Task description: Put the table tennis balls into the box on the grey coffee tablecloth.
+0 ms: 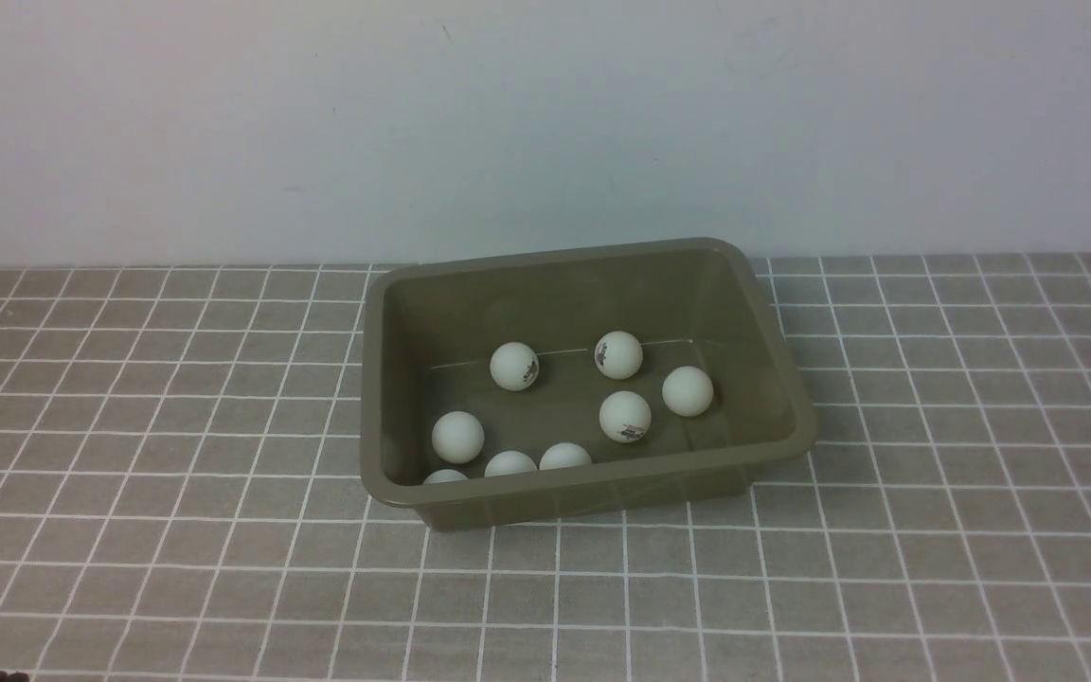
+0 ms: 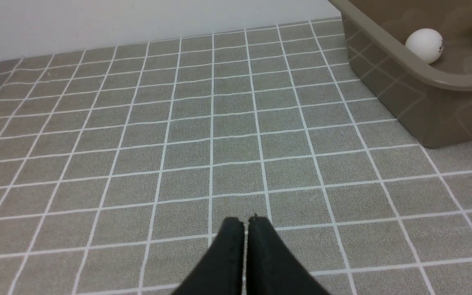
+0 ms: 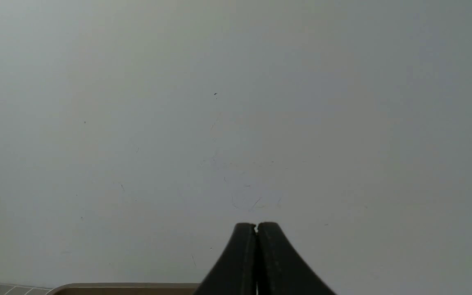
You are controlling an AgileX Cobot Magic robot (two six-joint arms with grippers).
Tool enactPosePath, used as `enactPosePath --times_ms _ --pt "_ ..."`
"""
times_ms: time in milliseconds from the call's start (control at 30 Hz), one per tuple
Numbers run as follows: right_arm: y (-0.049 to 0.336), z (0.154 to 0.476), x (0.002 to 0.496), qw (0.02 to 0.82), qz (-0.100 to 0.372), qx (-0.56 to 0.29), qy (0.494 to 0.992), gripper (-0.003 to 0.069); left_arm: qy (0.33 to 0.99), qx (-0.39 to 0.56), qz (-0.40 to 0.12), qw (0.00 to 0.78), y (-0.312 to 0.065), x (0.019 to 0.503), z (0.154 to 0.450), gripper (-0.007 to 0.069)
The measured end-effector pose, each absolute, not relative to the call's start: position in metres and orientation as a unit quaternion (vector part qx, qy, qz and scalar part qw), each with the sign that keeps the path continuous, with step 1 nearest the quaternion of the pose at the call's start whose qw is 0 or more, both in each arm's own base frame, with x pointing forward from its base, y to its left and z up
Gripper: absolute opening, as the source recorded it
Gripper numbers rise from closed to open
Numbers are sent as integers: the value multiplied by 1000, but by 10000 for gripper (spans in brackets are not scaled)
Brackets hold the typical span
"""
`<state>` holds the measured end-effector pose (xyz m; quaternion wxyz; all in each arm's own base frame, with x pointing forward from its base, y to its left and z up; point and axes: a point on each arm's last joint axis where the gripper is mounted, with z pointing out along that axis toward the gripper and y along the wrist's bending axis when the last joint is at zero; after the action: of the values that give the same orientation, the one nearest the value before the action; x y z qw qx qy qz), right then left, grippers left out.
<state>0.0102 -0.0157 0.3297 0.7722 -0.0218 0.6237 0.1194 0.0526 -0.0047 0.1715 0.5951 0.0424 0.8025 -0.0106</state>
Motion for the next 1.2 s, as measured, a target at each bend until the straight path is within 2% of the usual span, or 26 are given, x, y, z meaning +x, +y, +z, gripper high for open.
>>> enactPosePath --times_ms 200,433,767,900,1033,1067,1133,1200 --pt "-15 330 10 773 121 -22 622 -13 802 42 -11 595 -5 53 172 -5" --pt "-5 334 7 777 167 -60 604 -13 802 42 -11 595 -5 53 172 -5" --pt "3 329 7 773 172 -103 602 -13 803 42 -11 595 -5 53 171 -5" --pt "5 292 26 749 86 -57 655 -13 803 42 -11 595 -5 53 171 -5" --pt "1 228 47 684 16 -9 729 -13 803 42 -11 595 -5 53 171 -5" --pt "1 225 48 680 14 -7 733 -13 803 42 -11 595 -5 53 171 -5" --pt "0 193 53 646 4 1 763 -13 803 42 -11 595 -5 53 171 -5" --pt "0 182 54 632 1 2 775 -13 803 42 -11 594 -5 53 171 -5"
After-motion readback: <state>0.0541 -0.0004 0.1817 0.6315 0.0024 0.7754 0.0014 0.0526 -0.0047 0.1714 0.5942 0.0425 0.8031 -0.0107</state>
